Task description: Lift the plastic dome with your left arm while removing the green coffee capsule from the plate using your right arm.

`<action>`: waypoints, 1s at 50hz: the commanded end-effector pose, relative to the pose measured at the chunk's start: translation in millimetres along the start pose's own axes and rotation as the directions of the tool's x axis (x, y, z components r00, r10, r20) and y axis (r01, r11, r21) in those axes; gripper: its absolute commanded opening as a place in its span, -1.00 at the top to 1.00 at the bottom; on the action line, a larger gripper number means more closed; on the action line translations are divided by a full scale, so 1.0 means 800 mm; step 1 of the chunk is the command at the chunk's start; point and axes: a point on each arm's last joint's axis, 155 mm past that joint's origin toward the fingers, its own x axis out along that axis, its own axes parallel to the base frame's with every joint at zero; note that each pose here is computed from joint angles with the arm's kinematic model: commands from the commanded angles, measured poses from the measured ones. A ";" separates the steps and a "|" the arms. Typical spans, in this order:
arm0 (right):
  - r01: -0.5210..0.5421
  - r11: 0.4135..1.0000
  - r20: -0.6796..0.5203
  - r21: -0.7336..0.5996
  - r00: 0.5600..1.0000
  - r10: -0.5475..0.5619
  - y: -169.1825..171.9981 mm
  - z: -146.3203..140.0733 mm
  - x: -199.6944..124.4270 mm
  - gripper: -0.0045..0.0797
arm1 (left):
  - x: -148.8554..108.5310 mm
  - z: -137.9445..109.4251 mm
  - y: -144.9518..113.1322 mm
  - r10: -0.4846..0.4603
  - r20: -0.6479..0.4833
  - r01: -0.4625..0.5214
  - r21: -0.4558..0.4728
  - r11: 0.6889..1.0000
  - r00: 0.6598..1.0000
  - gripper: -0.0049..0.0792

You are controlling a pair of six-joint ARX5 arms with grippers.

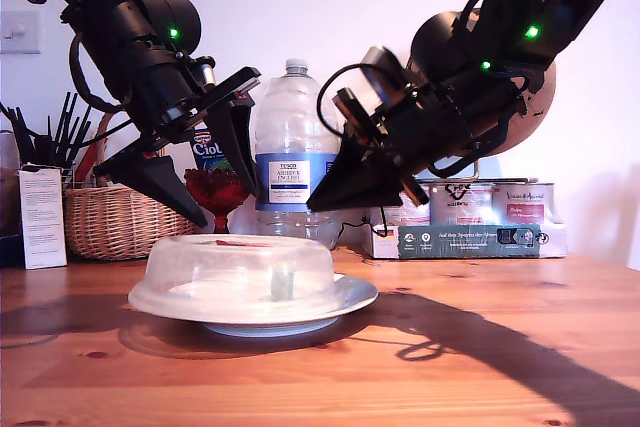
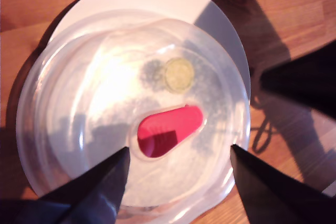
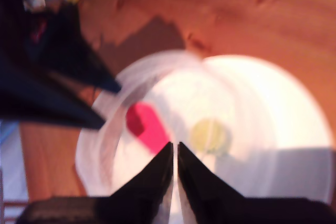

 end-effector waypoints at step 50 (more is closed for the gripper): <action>0.050 0.997 -0.092 -0.055 0.994 -0.055 -0.003 -0.044 0.039 0.92 | 0.019 -0.012 0.006 0.053 -0.033 -0.052 0.029 0.998 0.998 -0.43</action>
